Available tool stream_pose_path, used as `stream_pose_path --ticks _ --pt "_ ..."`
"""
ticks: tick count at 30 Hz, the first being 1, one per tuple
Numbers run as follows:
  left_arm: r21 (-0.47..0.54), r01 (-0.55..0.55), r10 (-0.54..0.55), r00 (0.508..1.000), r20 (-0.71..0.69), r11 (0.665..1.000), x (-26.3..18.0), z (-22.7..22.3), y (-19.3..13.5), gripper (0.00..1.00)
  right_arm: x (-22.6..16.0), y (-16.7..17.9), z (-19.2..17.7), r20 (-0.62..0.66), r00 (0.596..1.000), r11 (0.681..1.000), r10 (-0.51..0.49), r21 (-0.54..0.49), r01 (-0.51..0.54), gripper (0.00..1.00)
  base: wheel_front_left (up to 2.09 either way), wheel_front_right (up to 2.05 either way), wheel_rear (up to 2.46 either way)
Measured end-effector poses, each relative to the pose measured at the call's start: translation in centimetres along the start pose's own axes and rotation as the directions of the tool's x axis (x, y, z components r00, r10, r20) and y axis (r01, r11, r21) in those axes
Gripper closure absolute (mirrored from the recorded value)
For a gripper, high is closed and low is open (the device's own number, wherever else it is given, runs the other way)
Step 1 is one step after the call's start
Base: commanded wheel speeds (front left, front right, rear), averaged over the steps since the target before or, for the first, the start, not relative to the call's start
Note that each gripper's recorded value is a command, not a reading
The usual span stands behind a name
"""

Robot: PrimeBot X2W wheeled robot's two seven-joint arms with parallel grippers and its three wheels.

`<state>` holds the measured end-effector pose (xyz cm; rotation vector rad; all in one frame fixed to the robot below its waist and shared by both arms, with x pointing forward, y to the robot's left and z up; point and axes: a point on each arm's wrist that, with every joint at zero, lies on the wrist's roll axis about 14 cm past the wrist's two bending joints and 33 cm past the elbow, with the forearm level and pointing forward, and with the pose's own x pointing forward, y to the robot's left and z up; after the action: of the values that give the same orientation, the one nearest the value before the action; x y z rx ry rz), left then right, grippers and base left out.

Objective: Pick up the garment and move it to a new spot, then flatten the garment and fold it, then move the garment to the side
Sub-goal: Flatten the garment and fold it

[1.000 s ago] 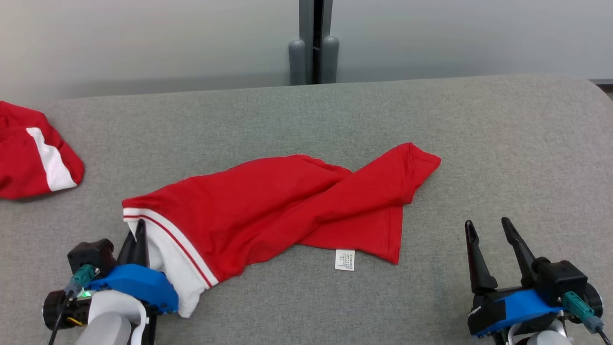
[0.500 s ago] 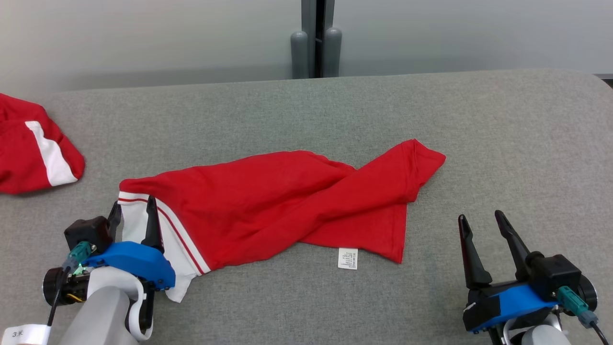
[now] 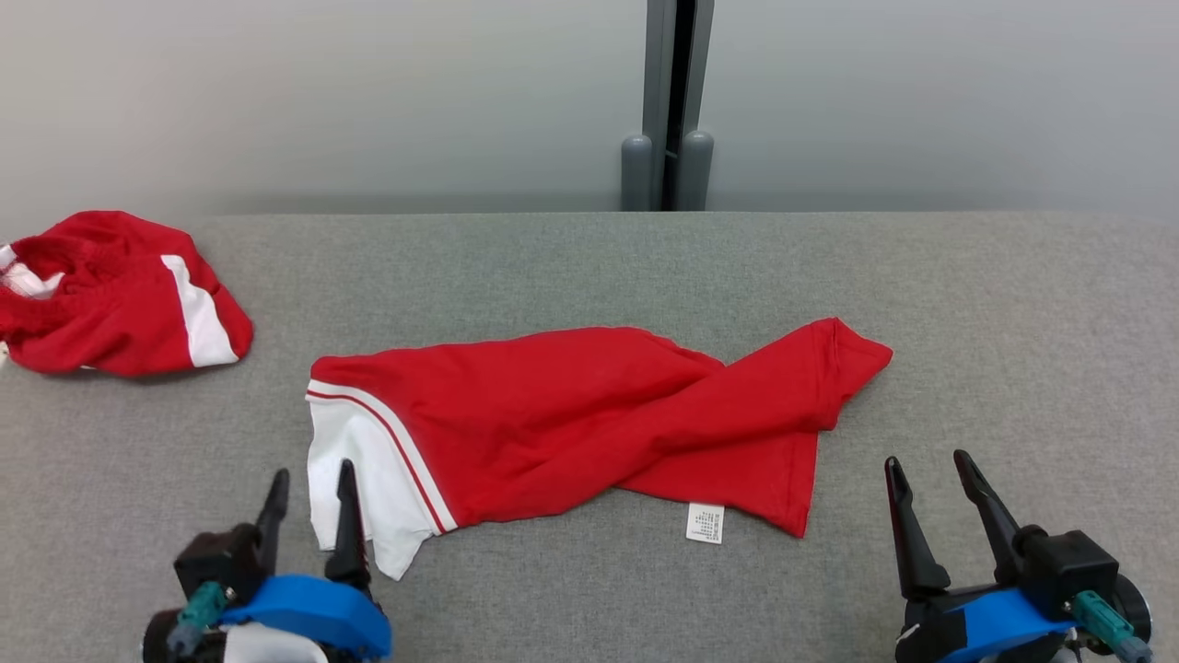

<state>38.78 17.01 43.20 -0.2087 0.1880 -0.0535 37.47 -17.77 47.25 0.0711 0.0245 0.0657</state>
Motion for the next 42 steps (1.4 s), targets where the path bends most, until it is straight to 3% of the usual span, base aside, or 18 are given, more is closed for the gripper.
stream_pose_path --ticks 14,30,35,42 --pt "-0.048 0.044 -0.045 0.999 -0.006 0.998 -2.8 -1.4 -2.9 0.00 -2.3 -0.1 0.5 0.019 1.000 1.000 -0.010 0.011 0.010 0.00 0.00 0.00 0.00" --pt "-0.036 0.032 -0.033 0.999 -0.007 0.999 -2.9 -1.6 -2.5 0.00 -2.0 0.4 0.5 0.017 1.000 1.000 0.006 0.013 -0.006 0.00 0.00 0.00 0.00" --pt "-0.034 0.013 -0.014 1.000 -0.010 0.999 -2.8 -1.7 -2.0 0.00 -1.8 0.4 0.3 0.011 1.000 1.000 0.007 0.013 -0.007 0.00 0.00 0.00 0.00" --pt "-0.015 -0.117 0.115 0.987 -0.116 0.993 -1.7 -3.5 1.6 0.00 -1.0 0.6 -0.3 -0.009 1.000 1.000 0.015 0.013 -0.015 0.00 0.00 0.00 0.00"
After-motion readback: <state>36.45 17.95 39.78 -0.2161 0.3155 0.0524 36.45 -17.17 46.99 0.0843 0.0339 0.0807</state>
